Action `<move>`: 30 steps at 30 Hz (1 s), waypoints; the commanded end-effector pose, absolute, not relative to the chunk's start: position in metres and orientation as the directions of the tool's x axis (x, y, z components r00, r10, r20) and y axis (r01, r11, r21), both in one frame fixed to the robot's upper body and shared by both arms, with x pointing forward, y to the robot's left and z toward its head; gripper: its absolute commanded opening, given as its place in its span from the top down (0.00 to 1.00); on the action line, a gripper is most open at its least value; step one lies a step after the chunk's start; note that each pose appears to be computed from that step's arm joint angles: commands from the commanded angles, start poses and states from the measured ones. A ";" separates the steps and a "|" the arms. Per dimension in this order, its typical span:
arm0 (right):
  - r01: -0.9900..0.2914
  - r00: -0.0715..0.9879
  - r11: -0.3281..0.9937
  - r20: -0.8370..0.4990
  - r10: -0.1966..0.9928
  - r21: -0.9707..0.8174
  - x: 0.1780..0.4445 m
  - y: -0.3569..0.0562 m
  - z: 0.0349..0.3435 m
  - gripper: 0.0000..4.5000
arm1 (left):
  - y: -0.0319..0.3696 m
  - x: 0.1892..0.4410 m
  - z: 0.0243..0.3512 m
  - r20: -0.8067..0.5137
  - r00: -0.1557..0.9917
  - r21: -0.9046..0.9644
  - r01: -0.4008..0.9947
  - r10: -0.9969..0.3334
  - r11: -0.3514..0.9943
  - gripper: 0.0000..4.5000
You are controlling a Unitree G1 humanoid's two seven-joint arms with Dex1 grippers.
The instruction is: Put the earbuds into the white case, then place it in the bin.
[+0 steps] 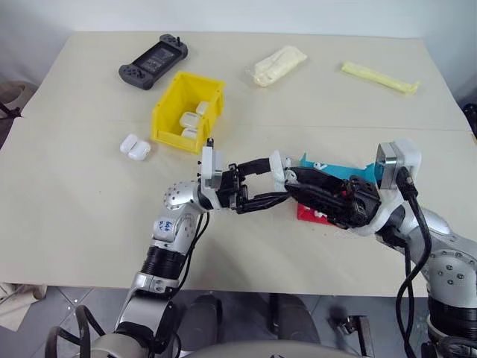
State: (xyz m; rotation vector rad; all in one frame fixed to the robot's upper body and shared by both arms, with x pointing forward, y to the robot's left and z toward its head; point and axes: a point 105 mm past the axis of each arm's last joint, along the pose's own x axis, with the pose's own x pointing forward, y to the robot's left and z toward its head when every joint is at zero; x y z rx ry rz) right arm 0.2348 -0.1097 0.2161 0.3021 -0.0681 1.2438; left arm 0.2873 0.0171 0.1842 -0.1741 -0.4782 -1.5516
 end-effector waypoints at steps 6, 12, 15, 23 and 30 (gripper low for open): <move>-0.916 0.379 0.355 0.115 0.918 0.188 0.225 -0.157 0.223 0.46 | 0.023 0.280 0.201 0.415 -0.117 0.286 0.958 -0.902 0.007 0.38; -0.901 0.418 0.411 0.017 0.908 0.140 0.223 -0.183 0.226 0.55 | 0.050 0.276 0.178 0.219 -0.136 0.358 0.932 -0.966 -0.050 0.38; -0.928 0.357 0.358 -0.026 0.934 0.106 0.218 -0.170 0.226 0.72 | 0.052 0.271 0.166 0.031 -0.173 0.452 0.881 -0.984 -0.140 0.38; -0.987 0.157 0.159 -0.076 0.985 0.026 0.210 -0.119 0.229 0.99 | 0.021 0.273 0.164 -0.123 -0.155 0.474 0.859 -0.980 -0.195 0.38; -0.995 0.068 0.076 -0.116 0.991 0.063 0.210 -0.088 0.224 0.99 | 0.010 0.273 0.158 -0.175 -0.148 0.444 0.870 -0.973 -0.212 0.38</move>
